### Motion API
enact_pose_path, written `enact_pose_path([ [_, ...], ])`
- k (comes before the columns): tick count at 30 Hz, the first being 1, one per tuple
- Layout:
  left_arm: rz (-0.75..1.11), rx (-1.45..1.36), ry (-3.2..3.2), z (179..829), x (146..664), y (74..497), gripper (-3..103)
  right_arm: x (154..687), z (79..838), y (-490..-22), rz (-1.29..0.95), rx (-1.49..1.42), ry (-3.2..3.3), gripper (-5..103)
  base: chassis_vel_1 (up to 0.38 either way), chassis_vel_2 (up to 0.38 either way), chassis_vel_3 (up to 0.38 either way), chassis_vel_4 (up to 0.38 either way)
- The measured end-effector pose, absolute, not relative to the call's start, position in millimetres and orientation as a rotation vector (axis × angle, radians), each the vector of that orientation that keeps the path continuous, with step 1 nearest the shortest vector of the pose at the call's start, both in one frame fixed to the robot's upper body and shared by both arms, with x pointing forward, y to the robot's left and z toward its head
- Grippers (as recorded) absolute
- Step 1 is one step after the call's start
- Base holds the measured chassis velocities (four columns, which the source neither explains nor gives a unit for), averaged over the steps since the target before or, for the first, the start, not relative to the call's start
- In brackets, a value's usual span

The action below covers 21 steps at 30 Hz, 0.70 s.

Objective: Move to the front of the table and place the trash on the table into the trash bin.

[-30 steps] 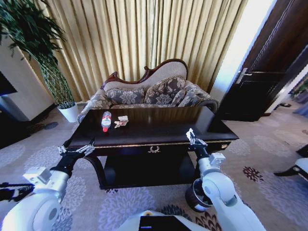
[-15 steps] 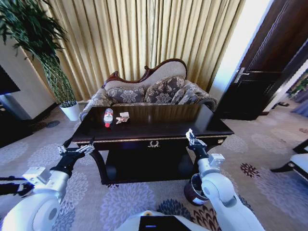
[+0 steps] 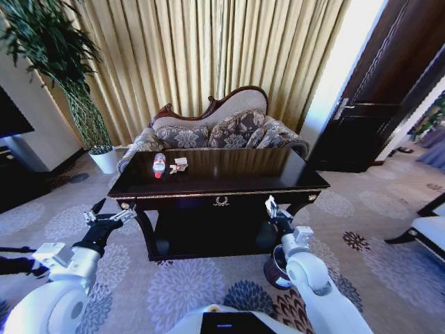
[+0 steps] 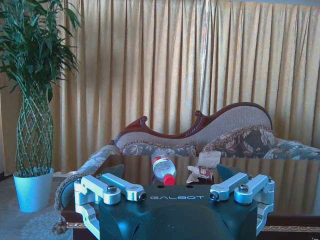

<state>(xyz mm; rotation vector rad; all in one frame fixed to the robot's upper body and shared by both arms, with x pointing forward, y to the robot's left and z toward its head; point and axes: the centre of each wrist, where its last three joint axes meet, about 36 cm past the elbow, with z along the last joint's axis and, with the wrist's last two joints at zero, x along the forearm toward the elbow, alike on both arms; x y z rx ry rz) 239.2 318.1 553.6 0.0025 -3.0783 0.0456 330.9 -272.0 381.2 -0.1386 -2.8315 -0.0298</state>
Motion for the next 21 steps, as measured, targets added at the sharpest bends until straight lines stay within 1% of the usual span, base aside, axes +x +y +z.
enact_pose_path([
  [2,0.056,0.002,-3.085,554,239,318,100,336,337,-291,0.016,-0.232,-2.715,0,0.000,0.000,0.000,0.000],
  [3,0.056,0.002,-3.085,554,239,318,100,336,337,-291,0.016,-0.232,-2.715,0,0.000,0.000,0.000,0.000],
  [5,0.062,0.004,-3.093,554,239,318,100,343,297,-311,0.054,-0.307,-2.622,0,0.000,0.000,0.000,0.000],
  [7,0.063,0.005,-3.095,554,239,318,100,344,288,-316,0.067,-0.323,-2.606,0,0.000,0.000,0.000,0.000],
  [10,0.078,0.010,-3.096,552,238,317,100,348,231,-347,0.143,-0.400,-2.483,0,0.000,0.000,0.000,0.000],
  [19,0.082,0.000,-3.099,552,239,317,100,364,168,-383,0.211,-0.482,-2.307,0,0.000,0.000,0.000,0.000],
  [21,0.080,0.000,-3.101,553,239,317,100,378,159,-393,0.244,-0.504,-2.289,0,0.000,0.000,0.000,0.000],
])
